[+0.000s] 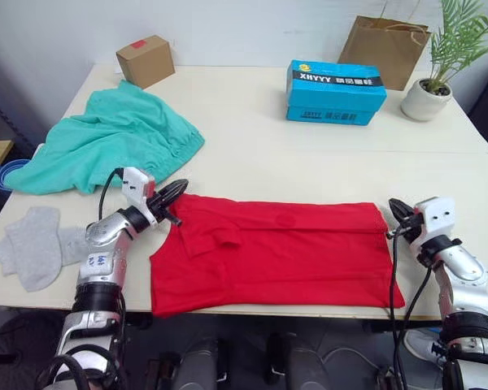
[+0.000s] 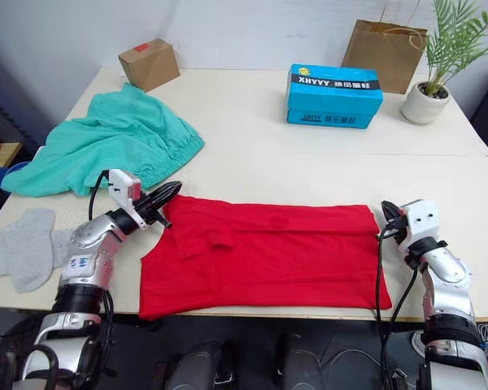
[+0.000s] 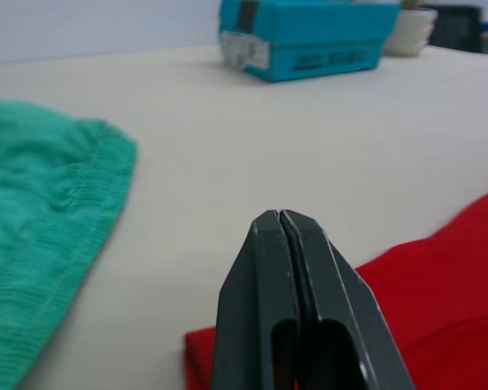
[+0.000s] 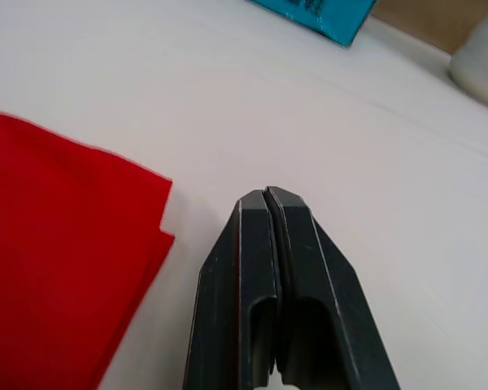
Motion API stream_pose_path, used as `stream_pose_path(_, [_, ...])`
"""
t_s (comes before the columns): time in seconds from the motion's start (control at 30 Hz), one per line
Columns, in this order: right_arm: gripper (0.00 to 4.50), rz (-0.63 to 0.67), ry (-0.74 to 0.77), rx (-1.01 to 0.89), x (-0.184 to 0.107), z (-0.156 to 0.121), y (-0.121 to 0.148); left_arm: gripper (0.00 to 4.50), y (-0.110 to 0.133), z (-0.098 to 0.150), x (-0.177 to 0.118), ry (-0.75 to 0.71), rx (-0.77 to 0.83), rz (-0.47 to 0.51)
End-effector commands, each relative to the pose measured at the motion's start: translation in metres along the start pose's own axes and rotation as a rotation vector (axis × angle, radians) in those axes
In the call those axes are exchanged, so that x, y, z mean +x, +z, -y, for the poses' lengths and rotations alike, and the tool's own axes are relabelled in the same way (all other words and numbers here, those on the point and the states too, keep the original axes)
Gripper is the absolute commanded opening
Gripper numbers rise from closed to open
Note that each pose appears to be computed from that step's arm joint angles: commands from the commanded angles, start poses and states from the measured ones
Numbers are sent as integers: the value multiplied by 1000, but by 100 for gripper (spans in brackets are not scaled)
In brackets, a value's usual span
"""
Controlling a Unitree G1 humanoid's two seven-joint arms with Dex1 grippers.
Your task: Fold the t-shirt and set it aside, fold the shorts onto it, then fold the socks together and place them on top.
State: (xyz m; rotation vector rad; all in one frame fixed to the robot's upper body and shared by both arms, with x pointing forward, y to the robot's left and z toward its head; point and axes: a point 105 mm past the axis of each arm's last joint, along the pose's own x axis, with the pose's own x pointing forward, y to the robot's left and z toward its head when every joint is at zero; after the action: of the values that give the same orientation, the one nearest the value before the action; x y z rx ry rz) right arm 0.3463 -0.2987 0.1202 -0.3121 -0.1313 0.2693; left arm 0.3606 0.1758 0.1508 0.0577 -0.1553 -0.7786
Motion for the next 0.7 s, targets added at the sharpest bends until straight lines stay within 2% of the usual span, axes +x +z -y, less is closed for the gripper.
stream_pose_path(0.03, [0, 94, 122, -11, 5, -21, 29, 2, 10, 31, -4, -180, 24, -24])
stream_pose_path(0.13, [0, 89, 286, -35, 12, -68, 34, 2, -17, 63, -14, -319, 26, -185])
stream_pose_path(0.2, [0, 60, 311, -44, 13, -80, 26, 2, -29, 65, -17, -286, 23, -244])
stream_pose_path(0.27, [0, 33, 295, -41, 15, -82, 19, 2, -32, 58, -19, -198, 2, -250])
stream_pose_path(0.4, [0, -6, 241, -28, 11, -68, 8, 2, -42, 51, -32, -147, 0, -302])
stream_pose_path(0.53, [0, -66, 173, -6, -5, -35, -5, 2, -48, 34, -58, -105, 25, -350])
stream_pose_path(0.63, [0, -50, 178, 38, -14, -22, 0, 2, -38, 30, -66, -125, 33, -311])
stream_pose_path(0.7, [0, -10, 218, 99, -20, -16, 14, 2, -23, 33, -71, -166, 23, -253])
